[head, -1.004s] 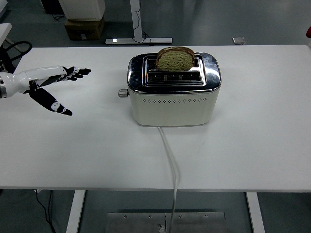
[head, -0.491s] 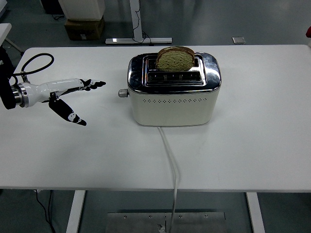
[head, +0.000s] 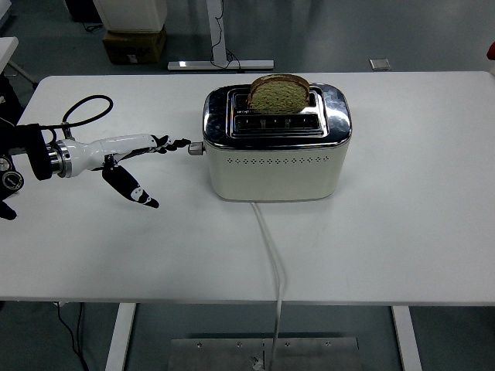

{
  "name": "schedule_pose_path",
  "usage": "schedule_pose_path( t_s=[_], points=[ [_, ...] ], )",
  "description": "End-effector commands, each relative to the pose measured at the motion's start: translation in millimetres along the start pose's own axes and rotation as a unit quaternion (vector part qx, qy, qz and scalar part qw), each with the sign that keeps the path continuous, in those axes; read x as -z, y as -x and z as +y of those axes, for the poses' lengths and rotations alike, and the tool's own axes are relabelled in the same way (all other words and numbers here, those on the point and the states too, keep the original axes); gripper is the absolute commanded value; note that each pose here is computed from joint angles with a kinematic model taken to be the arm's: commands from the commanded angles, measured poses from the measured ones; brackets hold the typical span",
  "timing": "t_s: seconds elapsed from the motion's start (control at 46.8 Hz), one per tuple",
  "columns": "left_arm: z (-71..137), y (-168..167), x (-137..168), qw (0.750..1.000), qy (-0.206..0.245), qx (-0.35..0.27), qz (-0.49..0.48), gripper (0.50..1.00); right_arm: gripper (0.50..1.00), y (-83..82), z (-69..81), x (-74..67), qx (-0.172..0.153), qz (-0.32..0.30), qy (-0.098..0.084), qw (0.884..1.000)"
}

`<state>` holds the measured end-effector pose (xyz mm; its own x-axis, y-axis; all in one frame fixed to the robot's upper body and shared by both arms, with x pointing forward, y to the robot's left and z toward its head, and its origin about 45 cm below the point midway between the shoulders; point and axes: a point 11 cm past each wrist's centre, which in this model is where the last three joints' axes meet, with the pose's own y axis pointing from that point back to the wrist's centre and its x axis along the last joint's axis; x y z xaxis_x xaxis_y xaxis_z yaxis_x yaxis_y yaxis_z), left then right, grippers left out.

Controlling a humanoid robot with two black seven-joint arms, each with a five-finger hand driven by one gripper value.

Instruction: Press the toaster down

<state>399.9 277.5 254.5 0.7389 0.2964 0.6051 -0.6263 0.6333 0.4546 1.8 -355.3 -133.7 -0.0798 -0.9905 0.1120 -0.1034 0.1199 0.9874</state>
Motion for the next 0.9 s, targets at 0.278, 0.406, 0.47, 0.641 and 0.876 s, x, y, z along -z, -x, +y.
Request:
schedule_pose_path(
  t_s=[0.278,0.406,0.47,0.641,0.876],
  points=[
    [-0.4,7.4,7.6,1.0,-0.006,0.004,0.009,1.0,0.998,0.0,0.0,0.0,0.0,0.0,0.0,1.0],
    [-2.8,9.3,6.5,1.0,-0.004,0.006,0.011,1.0,0.998,0.0,0.0,0.0,0.0,0.0,0.0,1.0],
    [-3.1,9.6,7.3,1.0,-0.005,0.006,0.013,1.0,0.998,0.0,0.0,0.0,0.0,0.0,0.0,1.0],
    [-6.7,11.3,6.3,1.0,-0.001,0.005,0.017,1.0,1.0,0.0,0.0,0.0,0.0,0.0,0.0,1.0],
    [-7.4,9.8,11.2,1.0,-0.007,0.0,0.02,1.0,0.998,0.5,0.0,0.2,0.001,0.0,0.0,1.0]
  ],
)
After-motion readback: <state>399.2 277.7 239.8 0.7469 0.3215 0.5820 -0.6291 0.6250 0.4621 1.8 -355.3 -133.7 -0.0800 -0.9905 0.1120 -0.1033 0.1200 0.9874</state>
